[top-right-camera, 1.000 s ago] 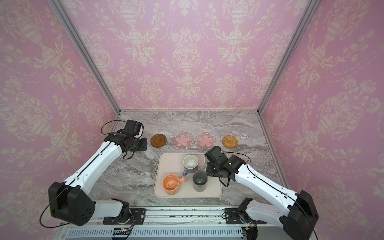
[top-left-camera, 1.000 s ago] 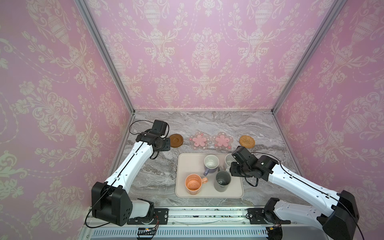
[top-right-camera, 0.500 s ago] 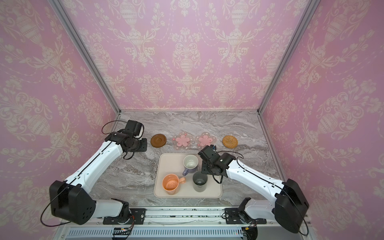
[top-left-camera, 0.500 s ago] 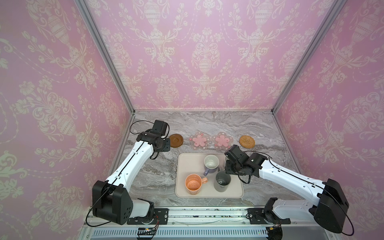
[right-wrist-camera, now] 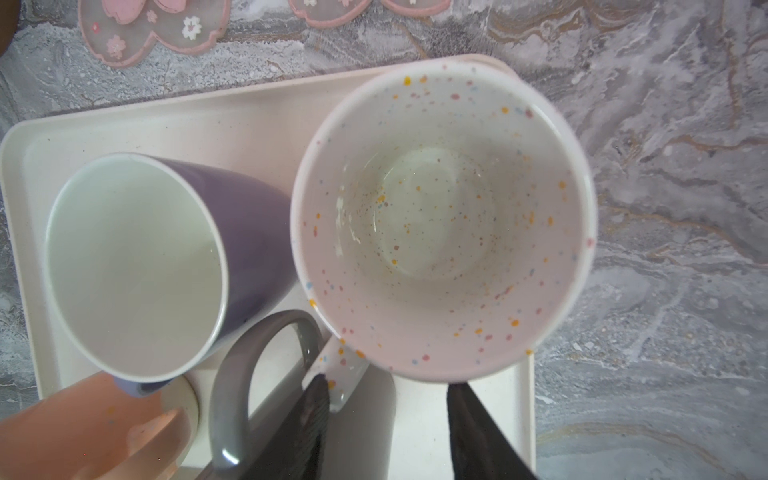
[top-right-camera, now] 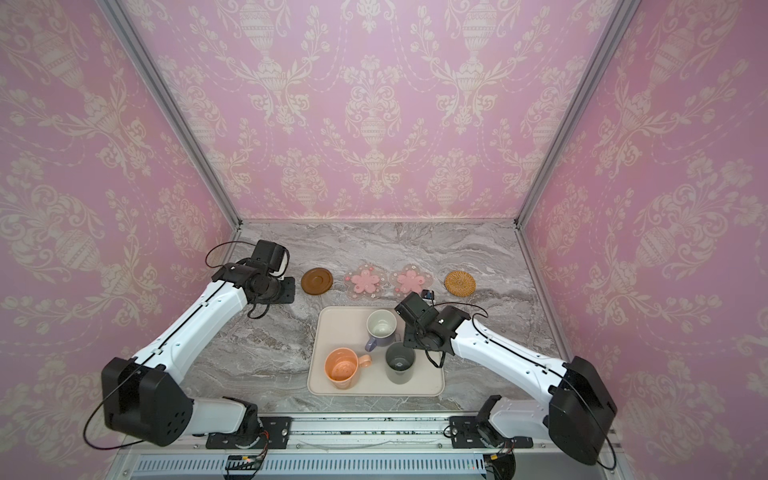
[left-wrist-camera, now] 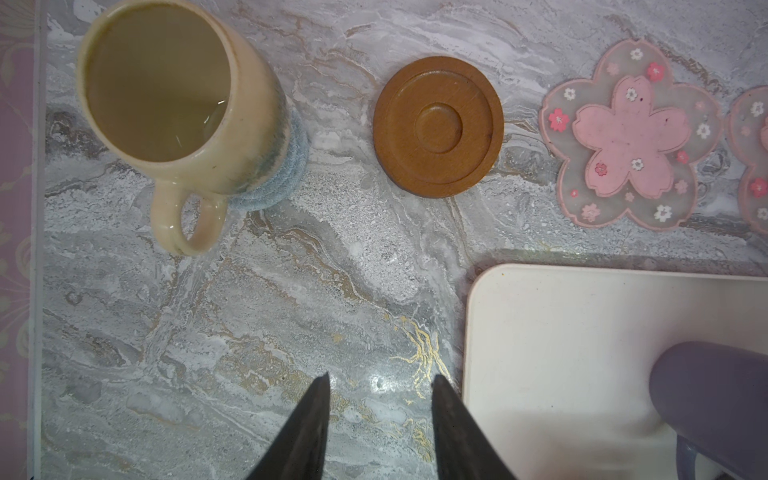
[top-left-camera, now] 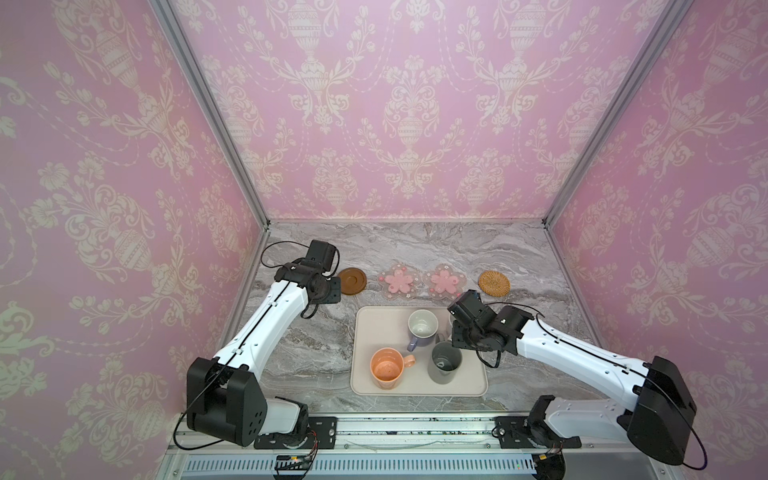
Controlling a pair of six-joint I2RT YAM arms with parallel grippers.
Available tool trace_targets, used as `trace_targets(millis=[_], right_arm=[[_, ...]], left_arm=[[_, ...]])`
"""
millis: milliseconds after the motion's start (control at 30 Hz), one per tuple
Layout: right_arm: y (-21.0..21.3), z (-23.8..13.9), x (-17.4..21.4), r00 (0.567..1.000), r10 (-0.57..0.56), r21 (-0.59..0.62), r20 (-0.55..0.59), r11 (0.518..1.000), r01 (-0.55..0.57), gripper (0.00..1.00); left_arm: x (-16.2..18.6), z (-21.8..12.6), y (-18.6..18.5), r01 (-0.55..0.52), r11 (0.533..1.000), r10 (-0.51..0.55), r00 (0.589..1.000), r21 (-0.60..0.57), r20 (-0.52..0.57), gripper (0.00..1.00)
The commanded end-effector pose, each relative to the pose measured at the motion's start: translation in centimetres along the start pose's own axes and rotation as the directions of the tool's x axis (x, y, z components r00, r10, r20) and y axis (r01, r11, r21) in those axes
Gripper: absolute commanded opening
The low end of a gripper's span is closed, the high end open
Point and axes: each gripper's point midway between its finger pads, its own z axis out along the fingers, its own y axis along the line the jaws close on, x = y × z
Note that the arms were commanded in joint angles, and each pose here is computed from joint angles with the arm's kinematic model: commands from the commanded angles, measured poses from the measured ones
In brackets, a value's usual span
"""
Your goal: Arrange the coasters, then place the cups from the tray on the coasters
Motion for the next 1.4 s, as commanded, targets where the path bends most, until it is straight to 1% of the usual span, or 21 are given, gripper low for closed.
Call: trace_targets(millis=[0, 367, 467, 633, 733, 833, 933, 1033, 1200, 1367], right_arm=[[-3.1, 0.7, 1.4, 1.0, -0.006, 0.133, -0.021, 0.991, 0.009, 0.48], [-4.7, 0.4, 2.2, 1.0, 0.0, 0.168, -0.025, 0.986, 0.004, 0.48], [-4.1, -0.2, 1.8, 1.0, 0.005, 0.126, -0.005, 0.992, -0.004, 0.48], [-1.9, -1.3, 0.7, 0.999, 0.028, -0.013, 0.046, 1.0, -0.027, 0.48], [-1.1, -1.8, 0.2, 0.996, 0.052, -0.064, 0.068, 0.997, -0.048, 0.48], [-0.5, -1.7, 0.0, 0.997, 0.054, -0.078, 0.062, 0.996, -0.049, 0.48], [0.0, -1.0, 0.4, 0.998, 0.052, -0.077, 0.025, 0.996, -0.05, 0.47], [0.8, -0.6, 0.5, 0.998, 0.059, -0.082, 0.012, 0.995, -0.058, 0.47], [1.0, -0.2, 0.4, 0.995, 0.098, -0.069, 0.01, 0.993, -0.098, 0.47], [1.4, 0.0, 0.2, 0.989, 0.148, -0.085, 0.02, 0.986, -0.146, 0.47]], left_arm=[[0.3, 0.0, 0.3, 0.003, 1.0, -0.003, 1.0, -0.025, -0.006, 0.43], [0.3, -0.3, 0.4, 0.004, 1.0, -0.004, 1.0, -0.024, 0.002, 0.43], [0.2, -0.4, 0.4, 0.005, 1.0, -0.005, 1.0, -0.024, 0.007, 0.43], [0.2, -0.3, 0.4, 0.005, 1.0, -0.005, 1.0, -0.022, 0.006, 0.43], [0.3, -0.1, 0.3, 0.005, 1.0, -0.005, 1.0, -0.022, 0.0, 0.43], [0.4, 0.1, 0.4, 0.003, 1.0, -0.004, 1.0, -0.025, -0.006, 0.43], [0.5, 0.3, 0.4, -0.001, 1.0, 0.0, 1.0, -0.029, -0.01, 0.43], [0.6, 0.3, 0.6, -0.006, 0.999, 0.006, 1.0, -0.036, -0.012, 0.43], [0.6, 0.5, 0.7, -0.019, 0.999, 0.018, 1.0, -0.045, -0.017, 0.43], [0.7, 0.9, 0.7, -0.029, 0.998, 0.027, 0.999, -0.051, -0.026, 0.43]])
